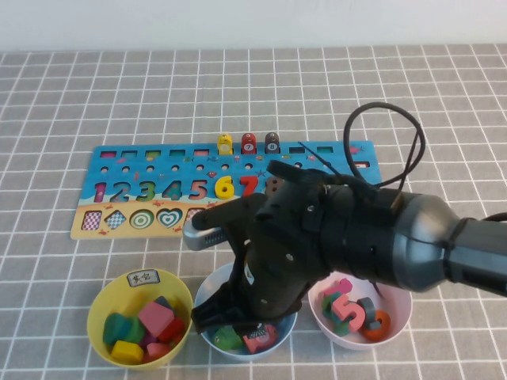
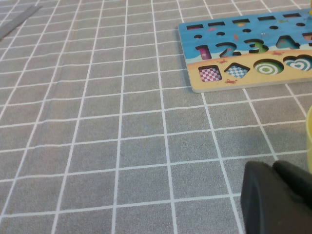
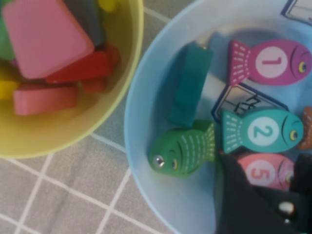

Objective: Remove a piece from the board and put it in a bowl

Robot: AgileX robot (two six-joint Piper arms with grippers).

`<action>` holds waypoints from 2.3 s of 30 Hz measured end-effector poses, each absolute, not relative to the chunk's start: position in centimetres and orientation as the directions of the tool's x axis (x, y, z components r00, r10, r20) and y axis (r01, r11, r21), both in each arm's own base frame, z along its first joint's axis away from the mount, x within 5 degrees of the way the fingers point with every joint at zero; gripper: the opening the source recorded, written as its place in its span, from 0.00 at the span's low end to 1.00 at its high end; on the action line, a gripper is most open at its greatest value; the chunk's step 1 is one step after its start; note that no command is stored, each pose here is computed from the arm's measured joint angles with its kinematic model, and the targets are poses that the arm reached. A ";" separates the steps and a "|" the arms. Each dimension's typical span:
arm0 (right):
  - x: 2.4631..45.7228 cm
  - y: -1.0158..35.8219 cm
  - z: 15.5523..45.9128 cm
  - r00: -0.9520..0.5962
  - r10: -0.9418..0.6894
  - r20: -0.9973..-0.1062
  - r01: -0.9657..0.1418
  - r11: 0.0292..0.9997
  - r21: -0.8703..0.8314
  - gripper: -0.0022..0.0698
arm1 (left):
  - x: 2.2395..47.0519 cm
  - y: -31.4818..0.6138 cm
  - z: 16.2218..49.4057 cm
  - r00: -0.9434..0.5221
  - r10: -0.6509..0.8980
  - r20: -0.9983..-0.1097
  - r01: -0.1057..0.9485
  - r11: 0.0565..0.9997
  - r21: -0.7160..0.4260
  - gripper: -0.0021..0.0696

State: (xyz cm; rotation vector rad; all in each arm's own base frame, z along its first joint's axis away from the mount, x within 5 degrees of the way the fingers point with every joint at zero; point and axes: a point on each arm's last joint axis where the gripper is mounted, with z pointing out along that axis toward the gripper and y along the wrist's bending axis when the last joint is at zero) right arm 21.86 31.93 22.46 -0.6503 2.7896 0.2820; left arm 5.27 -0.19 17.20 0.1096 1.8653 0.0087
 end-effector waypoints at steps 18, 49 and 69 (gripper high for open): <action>22.0 32.2 21.8 -0.869 -0.408 -0.280 -0.453 0.884 0.119 0.37 | 5.3 -0.2 17.2 -0.289 0.080 -0.954 0.071 0.996 0.062 0.03; 18.1 28.6 29.3 -0.789 -0.524 -0.321 -0.572 0.817 0.073 0.02 | 5.3 -0.2 17.2 -0.289 0.080 -0.954 0.071 0.996 0.062 0.03; 8.4 15.4 33.1 -0.691 -0.605 -0.396 -0.687 0.720 0.099 0.01 | 5.3 -0.2 17.2 -0.291 0.080 -0.953 0.071 0.996 0.062 0.03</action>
